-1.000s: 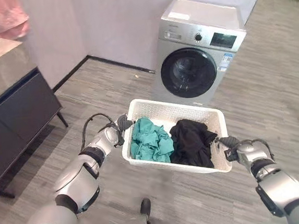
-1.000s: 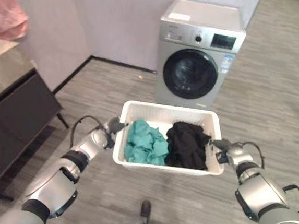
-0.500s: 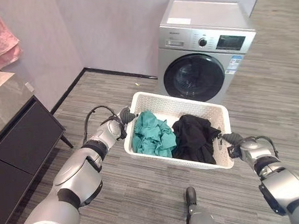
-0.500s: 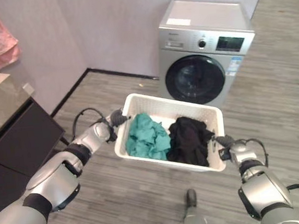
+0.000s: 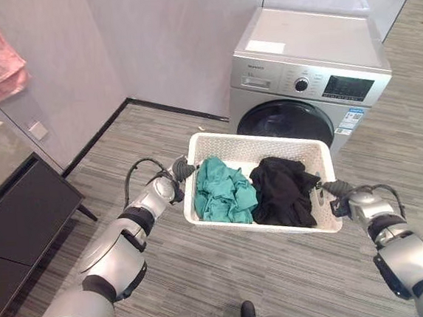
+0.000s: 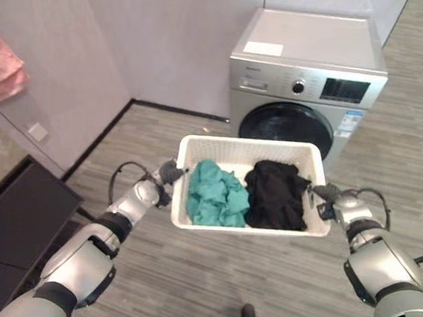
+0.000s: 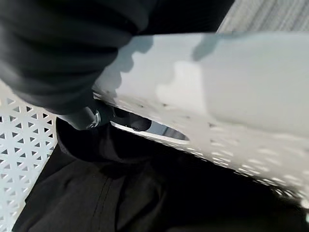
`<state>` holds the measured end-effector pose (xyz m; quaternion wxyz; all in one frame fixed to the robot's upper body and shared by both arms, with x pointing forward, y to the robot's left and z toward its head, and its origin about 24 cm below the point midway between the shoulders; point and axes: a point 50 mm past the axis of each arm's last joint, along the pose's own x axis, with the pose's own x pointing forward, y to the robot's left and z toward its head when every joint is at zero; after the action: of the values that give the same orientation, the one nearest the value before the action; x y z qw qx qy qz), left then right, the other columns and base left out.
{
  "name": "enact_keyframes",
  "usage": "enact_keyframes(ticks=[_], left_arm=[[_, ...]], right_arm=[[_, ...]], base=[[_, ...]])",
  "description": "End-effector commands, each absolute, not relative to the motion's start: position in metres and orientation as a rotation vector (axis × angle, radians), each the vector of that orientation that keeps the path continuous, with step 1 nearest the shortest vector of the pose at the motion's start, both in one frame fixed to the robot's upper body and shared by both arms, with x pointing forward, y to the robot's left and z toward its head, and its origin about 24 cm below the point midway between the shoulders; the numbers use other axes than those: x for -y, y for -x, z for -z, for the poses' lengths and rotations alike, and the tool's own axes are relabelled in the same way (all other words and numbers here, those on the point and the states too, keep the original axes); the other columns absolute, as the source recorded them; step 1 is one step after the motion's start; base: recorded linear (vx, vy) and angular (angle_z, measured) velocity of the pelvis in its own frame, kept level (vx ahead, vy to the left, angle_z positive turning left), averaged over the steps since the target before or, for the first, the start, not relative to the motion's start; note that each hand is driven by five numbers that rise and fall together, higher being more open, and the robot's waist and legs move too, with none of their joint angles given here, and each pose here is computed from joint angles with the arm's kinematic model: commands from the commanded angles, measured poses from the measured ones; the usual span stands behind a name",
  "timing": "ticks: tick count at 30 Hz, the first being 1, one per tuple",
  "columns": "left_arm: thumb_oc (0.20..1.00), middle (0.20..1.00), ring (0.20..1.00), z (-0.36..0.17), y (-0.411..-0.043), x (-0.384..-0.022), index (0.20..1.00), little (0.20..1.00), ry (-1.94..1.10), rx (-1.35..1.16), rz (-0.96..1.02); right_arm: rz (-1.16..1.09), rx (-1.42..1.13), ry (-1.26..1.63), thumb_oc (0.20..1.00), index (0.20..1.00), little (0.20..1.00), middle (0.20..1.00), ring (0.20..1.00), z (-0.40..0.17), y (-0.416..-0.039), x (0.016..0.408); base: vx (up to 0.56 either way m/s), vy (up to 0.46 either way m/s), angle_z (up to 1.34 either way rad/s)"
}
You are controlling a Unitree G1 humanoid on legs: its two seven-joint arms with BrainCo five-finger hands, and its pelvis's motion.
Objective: Grab the laundry basket,head to the washer,open it,put in the laundry and shut it.
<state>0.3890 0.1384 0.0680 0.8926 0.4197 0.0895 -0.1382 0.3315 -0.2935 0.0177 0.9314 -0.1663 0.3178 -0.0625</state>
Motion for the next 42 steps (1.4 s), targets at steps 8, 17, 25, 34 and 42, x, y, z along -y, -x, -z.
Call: enact_keyframes(ticks=[8,17,25,34,42], left_arm=[[0.200,0.200,0.200,-0.120,-0.410,-0.178,0.200,0.200,-0.900,-0.112,0.081],[0.200,0.200,0.200,-0.119,-0.409,-0.166,0.200,0.200,-0.901,-0.075,0.118],[0.200,0.200,0.200,-0.102,-0.401,-0.186,0.200,0.200,-0.869,-0.132,0.092],[0.200,0.200,0.200,-0.095,-0.397,-0.186,0.200,0.200,-0.861,-0.131,0.099],[0.200,0.200,0.200,-0.074,-0.364,-0.130,0.200,0.200,-0.939,0.052,0.209]], right_arm=[[0.271,-0.603,0.378,0.200,0.200,0.200,0.200,0.200,-0.036,-0.320,0.338],[0.297,-0.611,0.304,0.200,0.200,0.200,0.200,0.200,-0.021,-0.305,0.342],[0.303,-0.469,0.217,0.200,0.200,0.200,0.200,0.200,-0.033,-0.305,0.345],[0.333,-0.469,0.224,0.200,0.200,0.200,0.200,0.200,-0.029,-0.293,0.354],[0.061,-0.637,0.359,0.200,0.200,0.200,0.200,0.200,0.064,-0.222,0.272]], base=[[0.16,0.066,-0.16],[0.09,0.120,-0.18],[0.02,0.066,-0.06],[0.02,0.031,-0.06],[0.03,-0.005,0.01]])
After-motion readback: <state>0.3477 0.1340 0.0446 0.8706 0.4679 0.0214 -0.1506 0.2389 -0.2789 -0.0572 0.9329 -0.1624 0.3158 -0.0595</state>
